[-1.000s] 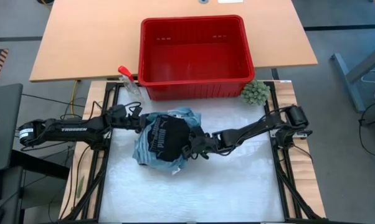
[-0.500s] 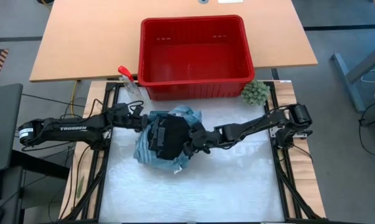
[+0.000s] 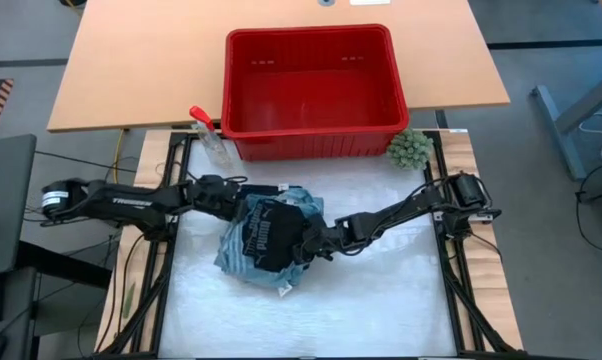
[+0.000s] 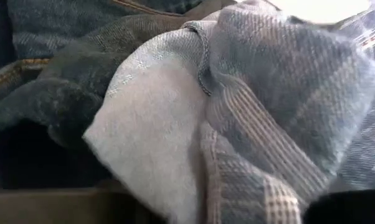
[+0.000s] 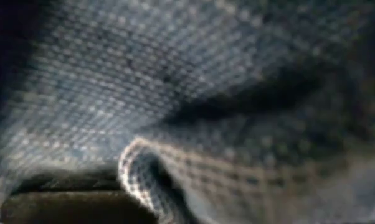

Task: Fold Laundry from Bin
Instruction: Put the stacked clothes into the red laundry bin

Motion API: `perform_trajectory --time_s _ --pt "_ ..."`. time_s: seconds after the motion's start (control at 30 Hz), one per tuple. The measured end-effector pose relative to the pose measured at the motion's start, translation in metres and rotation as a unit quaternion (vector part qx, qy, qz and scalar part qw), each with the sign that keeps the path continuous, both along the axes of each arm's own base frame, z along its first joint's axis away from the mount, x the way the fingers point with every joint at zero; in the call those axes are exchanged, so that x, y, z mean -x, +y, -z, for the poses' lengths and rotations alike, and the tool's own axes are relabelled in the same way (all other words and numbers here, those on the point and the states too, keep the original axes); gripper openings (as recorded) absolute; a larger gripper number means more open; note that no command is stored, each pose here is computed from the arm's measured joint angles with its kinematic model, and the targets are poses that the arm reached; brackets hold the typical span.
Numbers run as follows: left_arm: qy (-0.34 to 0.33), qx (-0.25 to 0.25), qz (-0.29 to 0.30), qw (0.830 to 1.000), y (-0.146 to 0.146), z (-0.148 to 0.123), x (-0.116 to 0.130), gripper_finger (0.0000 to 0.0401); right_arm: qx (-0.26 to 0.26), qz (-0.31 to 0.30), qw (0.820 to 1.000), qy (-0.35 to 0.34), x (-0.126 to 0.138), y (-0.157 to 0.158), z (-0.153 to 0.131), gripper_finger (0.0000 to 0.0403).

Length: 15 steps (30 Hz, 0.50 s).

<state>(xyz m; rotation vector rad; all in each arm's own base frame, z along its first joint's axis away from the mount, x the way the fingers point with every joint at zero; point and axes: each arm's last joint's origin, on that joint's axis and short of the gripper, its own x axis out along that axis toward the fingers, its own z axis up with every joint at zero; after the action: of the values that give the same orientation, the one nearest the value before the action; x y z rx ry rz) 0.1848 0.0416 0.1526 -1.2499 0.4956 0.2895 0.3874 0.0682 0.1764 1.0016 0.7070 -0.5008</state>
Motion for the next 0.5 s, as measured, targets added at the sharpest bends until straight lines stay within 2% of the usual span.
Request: perform_trajectory --time_s 0.1,0.2,0.33,0.5 --pt "0.001 -0.013 0.017 1.000 0.006 0.002 0.001 0.0231 -0.006 -0.006 1.000 0.002 0.000 0.000 0.000 0.0108" --pt "-0.013 -0.014 0.031 0.999 0.014 -0.001 0.006 0.0259 -0.019 -0.016 1.000 0.005 0.000 0.001 0.000 0.0108" --pt "-0.007 -0.007 0.033 0.999 0.020 -0.004 0.017 0.0266 -0.038 -0.026 0.999 0.010 0.001 0.001 0.001 0.0108" --pt "0.014 -0.030 0.028 0.999 0.021 -0.008 0.033 0.0267 -0.058 -0.032 0.998 0.015 0.001 0.000 0.001 0.0108"
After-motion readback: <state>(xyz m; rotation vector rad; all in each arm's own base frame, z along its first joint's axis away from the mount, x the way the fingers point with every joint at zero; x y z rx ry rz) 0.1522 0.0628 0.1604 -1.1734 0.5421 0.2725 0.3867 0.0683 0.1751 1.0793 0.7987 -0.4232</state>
